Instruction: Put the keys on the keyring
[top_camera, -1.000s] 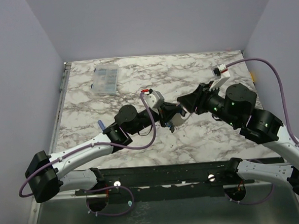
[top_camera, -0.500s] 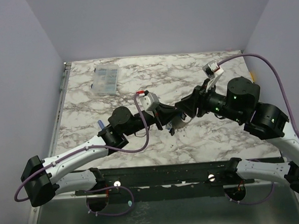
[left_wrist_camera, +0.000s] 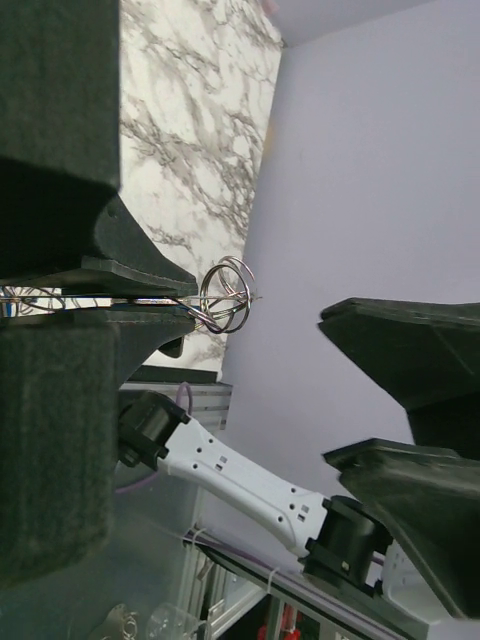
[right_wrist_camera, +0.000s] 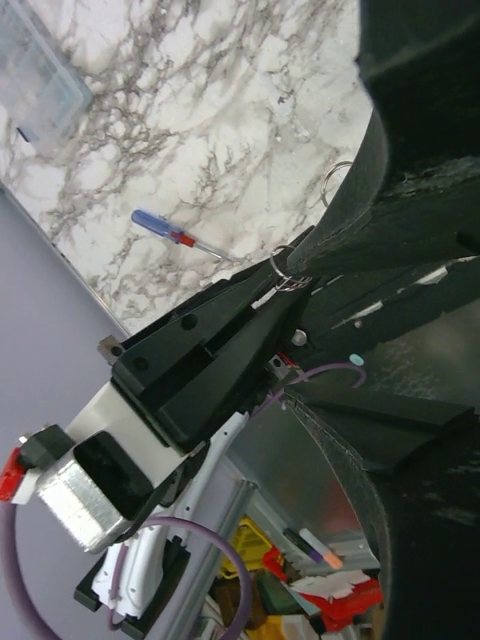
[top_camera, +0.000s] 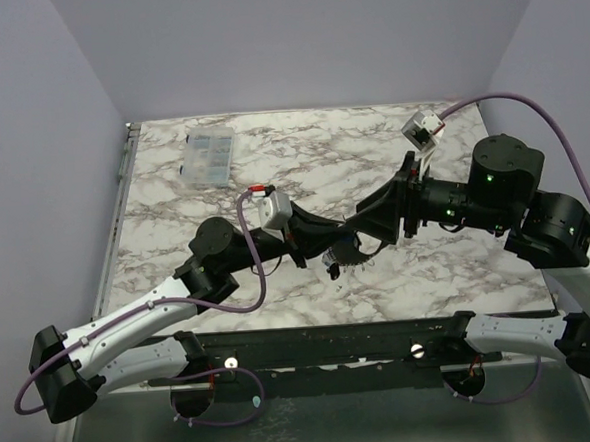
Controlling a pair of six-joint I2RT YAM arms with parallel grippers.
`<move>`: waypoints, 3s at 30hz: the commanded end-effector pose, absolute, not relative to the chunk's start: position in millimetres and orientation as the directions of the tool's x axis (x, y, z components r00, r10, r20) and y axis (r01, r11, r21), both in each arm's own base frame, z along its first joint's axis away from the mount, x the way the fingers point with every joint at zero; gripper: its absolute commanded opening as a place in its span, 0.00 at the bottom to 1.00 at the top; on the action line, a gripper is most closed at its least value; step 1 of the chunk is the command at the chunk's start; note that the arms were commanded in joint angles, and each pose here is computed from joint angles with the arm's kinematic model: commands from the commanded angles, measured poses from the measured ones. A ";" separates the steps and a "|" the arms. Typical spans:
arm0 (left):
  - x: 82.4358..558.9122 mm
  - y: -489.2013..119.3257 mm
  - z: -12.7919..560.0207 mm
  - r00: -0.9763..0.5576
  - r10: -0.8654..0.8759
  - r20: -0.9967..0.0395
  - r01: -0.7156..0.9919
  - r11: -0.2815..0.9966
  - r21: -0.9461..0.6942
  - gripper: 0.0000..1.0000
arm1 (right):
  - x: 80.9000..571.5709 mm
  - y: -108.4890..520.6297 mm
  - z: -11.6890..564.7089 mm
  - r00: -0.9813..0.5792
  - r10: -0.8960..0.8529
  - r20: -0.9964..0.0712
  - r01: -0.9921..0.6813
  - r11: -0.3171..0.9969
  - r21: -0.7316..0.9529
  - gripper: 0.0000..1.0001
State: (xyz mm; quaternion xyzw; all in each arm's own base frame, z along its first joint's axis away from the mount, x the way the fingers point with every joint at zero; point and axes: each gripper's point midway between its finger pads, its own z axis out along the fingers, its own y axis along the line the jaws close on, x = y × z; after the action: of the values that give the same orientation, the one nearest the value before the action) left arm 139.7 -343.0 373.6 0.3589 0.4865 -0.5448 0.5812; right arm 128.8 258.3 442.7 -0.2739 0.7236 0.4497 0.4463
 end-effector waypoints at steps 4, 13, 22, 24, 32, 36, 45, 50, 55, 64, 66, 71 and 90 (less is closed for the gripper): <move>121.3 -329.3 399.4 -0.068 -0.349 -0.935 0.991 0.081 -0.103 0.00 | 105.9 258.6 426.3 -0.528 -0.064 -0.847 -0.796 0.384 0.467 0.51; 120.3 -332.8 398.9 -0.085 -0.341 -0.936 0.992 0.063 -0.113 0.00 | 107.7 271.6 422.7 -0.535 -0.083 -0.841 -0.805 0.352 0.478 0.42; 119.9 -332.5 398.0 -0.092 -0.340 -0.936 0.991 0.061 -0.119 0.00 | 115.0 273.6 416.1 -0.543 -0.080 -0.836 -0.791 0.383 0.477 0.41; 119.5 -332.1 398.6 -0.091 -0.342 -0.935 0.991 0.061 -0.119 0.00 | 116.9 273.4 413.8 -0.546 -0.081 -0.834 -0.786 0.395 0.476 0.41; 119.0 -332.2 398.3 -0.094 -0.341 -0.935 0.991 0.058 -0.121 0.00 | 120.4 272.9 411.8 -0.545 -0.075 -0.835 -0.780 0.411 0.472 0.42; 117.8 -332.0 399.1 -0.096 -0.341 -0.935 0.991 0.052 -0.120 0.00 | 124.6 269.9 412.9 -0.539 -0.060 -0.840 -0.772 0.436 0.463 0.48; 115.6 -334.1 397.7 -0.106 -0.333 -0.937 0.992 0.034 -0.124 0.00 | 126.9 272.1 414.7 -0.536 -0.050 -0.843 -0.771 0.436 0.465 0.47; 116.7 -335.4 398.0 -0.107 -0.332 -0.937 0.991 0.034 -0.126 0.00 | 122.8 278.2 409.7 -0.551 -0.072 -0.832 -0.778 0.406 0.480 0.41; 118.0 -336.2 396.3 -0.106 -0.329 -0.938 0.991 0.039 -0.126 0.00 | 119.7 281.6 405.3 -0.566 -0.088 -0.820 -0.777 0.389 0.495 0.29; 118.3 -336.3 395.8 -0.097 -0.328 -0.940 0.992 0.042 -0.117 0.00 | 123.9 277.9 406.2 -0.567 -0.055 -0.822 -0.761 0.416 0.497 0.10; 117.6 -336.4 395.3 -0.097 -0.326 -0.940 0.993 0.038 -0.116 0.00 | 126.2 276.1 410.7 -0.560 -0.034 -0.828 -0.757 0.426 0.495 0.09; 116.4 -336.5 394.1 -0.090 -0.321 -0.943 0.994 0.033 -0.106 0.00 | 129.6 273.8 420.5 -0.557 0.017 -0.830 -0.743 0.435 0.508 0.09; 123.1 -341.3 388.5 -0.034 -0.289 -0.957 0.997 0.059 -0.054 0.00 | 142.7 263.7 429.1 -0.568 0.171 -0.805 -0.664 0.483 0.571 0.01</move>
State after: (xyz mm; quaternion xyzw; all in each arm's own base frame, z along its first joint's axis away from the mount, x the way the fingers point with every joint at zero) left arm 125.1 -341.7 370.3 0.3823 0.4791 -0.5640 0.5534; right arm 135.5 259.5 430.4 -0.1794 0.7426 0.4812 0.4298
